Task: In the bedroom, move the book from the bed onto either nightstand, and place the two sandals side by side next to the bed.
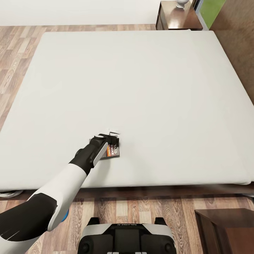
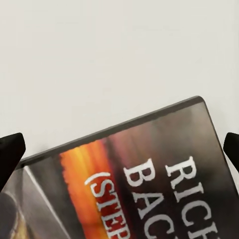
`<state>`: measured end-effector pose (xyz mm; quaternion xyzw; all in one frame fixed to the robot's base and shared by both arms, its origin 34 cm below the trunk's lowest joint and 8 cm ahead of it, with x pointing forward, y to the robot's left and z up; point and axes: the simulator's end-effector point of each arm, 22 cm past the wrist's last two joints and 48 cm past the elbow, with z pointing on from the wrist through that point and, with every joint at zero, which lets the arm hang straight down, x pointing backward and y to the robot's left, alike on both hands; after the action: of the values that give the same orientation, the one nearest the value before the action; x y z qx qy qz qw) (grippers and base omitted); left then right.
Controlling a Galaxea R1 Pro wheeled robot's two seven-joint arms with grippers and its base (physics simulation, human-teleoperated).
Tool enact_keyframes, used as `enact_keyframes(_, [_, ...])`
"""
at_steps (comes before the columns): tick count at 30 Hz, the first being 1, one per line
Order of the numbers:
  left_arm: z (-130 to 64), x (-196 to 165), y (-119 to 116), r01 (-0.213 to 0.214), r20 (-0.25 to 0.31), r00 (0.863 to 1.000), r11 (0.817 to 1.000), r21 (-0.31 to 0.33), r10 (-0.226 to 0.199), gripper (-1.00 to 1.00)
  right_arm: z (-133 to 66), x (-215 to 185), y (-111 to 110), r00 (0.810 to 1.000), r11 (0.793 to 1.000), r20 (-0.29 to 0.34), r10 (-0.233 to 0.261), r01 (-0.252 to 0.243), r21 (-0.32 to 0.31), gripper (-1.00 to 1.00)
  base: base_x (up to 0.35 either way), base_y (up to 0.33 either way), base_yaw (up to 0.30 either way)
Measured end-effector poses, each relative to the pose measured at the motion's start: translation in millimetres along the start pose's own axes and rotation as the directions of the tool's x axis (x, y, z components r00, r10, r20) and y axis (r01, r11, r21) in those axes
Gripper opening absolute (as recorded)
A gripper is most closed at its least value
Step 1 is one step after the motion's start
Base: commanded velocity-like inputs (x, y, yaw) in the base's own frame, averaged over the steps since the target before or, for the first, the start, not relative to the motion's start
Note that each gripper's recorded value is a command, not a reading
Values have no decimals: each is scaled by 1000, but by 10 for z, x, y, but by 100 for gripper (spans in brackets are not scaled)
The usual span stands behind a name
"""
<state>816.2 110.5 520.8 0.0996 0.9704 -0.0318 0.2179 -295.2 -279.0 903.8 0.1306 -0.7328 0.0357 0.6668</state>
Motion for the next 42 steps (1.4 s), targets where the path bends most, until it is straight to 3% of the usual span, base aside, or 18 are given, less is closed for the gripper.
enact_keyframes(42, [59,36,21,-4,-3,1000,1000,-5,4,100,-1,-76,-16,1000,1000,3,-6,6,2,100,0,0,0])
